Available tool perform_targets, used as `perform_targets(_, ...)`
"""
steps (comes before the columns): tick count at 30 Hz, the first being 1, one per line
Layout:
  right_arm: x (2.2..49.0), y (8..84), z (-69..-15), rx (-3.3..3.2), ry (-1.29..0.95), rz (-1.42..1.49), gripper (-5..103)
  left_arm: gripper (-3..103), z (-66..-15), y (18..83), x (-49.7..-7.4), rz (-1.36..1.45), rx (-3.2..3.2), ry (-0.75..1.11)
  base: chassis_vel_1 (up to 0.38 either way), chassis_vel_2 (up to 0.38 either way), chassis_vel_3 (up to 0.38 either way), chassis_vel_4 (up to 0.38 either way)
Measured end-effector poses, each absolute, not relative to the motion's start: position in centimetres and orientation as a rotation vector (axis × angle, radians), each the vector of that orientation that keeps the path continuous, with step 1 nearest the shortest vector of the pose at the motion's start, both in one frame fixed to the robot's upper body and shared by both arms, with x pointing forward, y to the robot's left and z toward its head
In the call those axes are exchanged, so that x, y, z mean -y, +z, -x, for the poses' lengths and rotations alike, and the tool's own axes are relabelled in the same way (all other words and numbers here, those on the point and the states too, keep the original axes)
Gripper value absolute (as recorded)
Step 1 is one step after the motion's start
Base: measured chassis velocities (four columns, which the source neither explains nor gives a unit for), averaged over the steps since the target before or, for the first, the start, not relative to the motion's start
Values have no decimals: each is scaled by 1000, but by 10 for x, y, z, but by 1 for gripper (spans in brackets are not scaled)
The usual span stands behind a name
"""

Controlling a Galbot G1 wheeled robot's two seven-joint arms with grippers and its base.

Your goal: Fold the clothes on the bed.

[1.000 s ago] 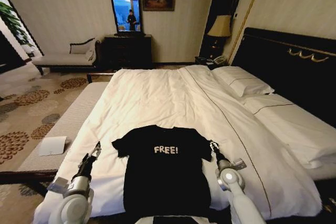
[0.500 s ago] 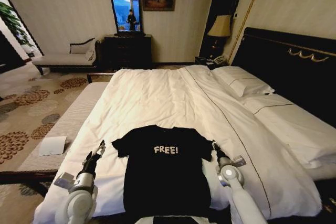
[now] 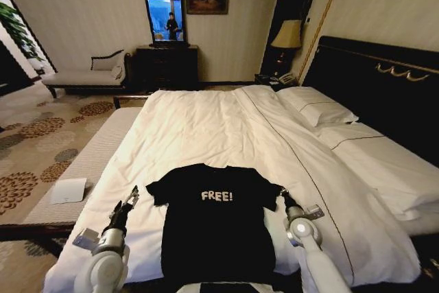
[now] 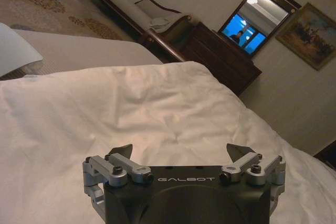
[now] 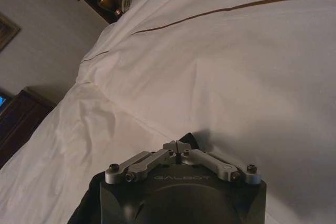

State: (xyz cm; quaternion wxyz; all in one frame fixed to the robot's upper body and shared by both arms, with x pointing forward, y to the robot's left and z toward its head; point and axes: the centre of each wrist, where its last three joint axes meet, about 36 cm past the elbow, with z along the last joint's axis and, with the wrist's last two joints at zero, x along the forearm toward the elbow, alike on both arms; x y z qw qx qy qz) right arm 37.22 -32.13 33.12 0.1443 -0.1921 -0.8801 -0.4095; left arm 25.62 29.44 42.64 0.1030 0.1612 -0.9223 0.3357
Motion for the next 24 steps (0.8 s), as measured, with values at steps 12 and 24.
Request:
perform_targets(12,315,320,-367,2598,-1088,610,22,100,-255,429,-306,-497,2725,979,0,0,0,0)
perform_targets(24,313,330,-376,2537,-1163,610,66,100,-248,429,-305,-515,2711,985,0,0,0,0)
